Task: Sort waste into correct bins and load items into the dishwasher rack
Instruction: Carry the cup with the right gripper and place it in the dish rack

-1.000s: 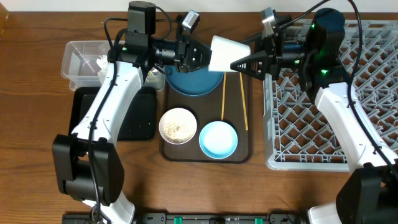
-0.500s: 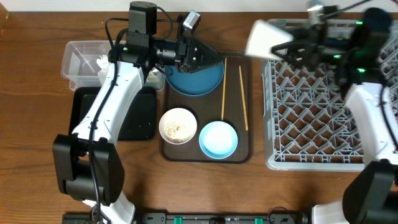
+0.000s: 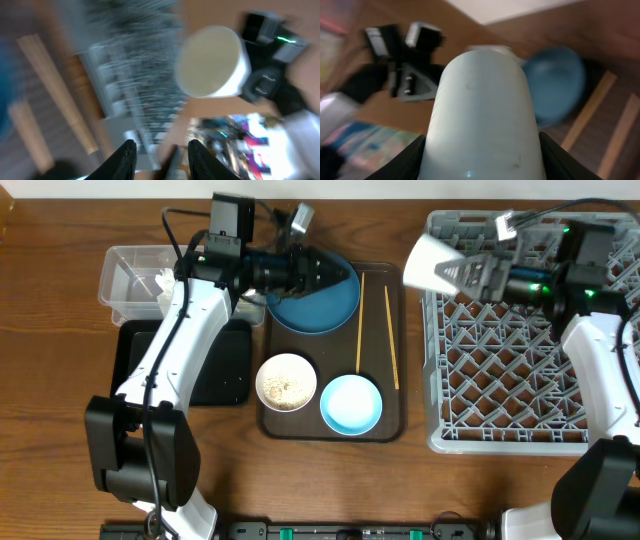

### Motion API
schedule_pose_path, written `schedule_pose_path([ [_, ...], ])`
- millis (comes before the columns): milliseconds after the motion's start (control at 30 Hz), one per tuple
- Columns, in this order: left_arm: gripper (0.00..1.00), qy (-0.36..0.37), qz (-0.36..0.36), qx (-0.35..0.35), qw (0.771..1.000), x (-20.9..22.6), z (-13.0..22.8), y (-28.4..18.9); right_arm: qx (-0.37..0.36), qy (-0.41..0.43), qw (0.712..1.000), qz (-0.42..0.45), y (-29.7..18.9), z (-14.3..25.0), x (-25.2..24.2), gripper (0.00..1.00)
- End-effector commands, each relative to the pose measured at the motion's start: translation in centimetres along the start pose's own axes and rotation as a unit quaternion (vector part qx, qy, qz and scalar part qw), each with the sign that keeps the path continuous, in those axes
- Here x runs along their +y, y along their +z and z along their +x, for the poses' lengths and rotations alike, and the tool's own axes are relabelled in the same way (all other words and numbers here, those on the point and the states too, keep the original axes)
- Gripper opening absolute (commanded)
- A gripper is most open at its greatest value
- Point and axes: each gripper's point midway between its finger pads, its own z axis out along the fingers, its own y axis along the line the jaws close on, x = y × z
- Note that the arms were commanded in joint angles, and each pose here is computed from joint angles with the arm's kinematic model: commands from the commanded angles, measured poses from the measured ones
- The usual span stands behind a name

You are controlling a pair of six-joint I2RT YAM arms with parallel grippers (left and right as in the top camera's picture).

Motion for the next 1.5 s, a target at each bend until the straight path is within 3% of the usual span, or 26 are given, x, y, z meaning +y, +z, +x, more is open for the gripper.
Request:
schedule_pose_path([
  [0,0.37,0.013,-0.186,-0.039,0.982,6.1,-0.7,-1.4,-0.006,-0.059,0.991,0.122,-0.8,-0.2,-1.8,0.47],
  [167,0.38,-0.032,-0.345,-0.024,0.938,11.4,1.5,-4.4,0.008,-0.064,0.961,0.267,-4.4,0.2,-0.6,0.49],
  [333,0.38,-0.044,-0.403,-0.017,0.914,13.0,2.4,-5.9,0.056,-0.050,0.909,0.410,-8.1,2.2,0.8,0.47],
  [433,0.38,-0.045,-0.420,-0.018,0.906,13.4,2.5,-6.5,0.097,-0.030,0.885,0.454,-9.2,4.4,1.0,0.47],
  [667,0.38,-0.045,-0.428,-0.014,0.903,13.6,2.7,-6.7,0.196,0.046,0.858,0.472,-10.1,9.4,0.2,0.48],
  [1000,0.39,-0.046,-0.428,-0.014,0.903,13.6,2.7,-6.7,0.288,0.105,0.808,0.504,-9.8,11.8,-4.0,0.47],
  [1267,0.39,-0.047,-0.446,-0.013,0.894,14.1,2.9,-7.3,0.335,0.135,0.784,0.506,-8.5,13.4,-7.5,0.46],
  [1467,0.39,-0.049,-0.448,-0.010,0.893,14.1,3.1,-7.3,0.339,0.138,0.781,0.506,-7.5,14.4,-9.9,0.45],
])
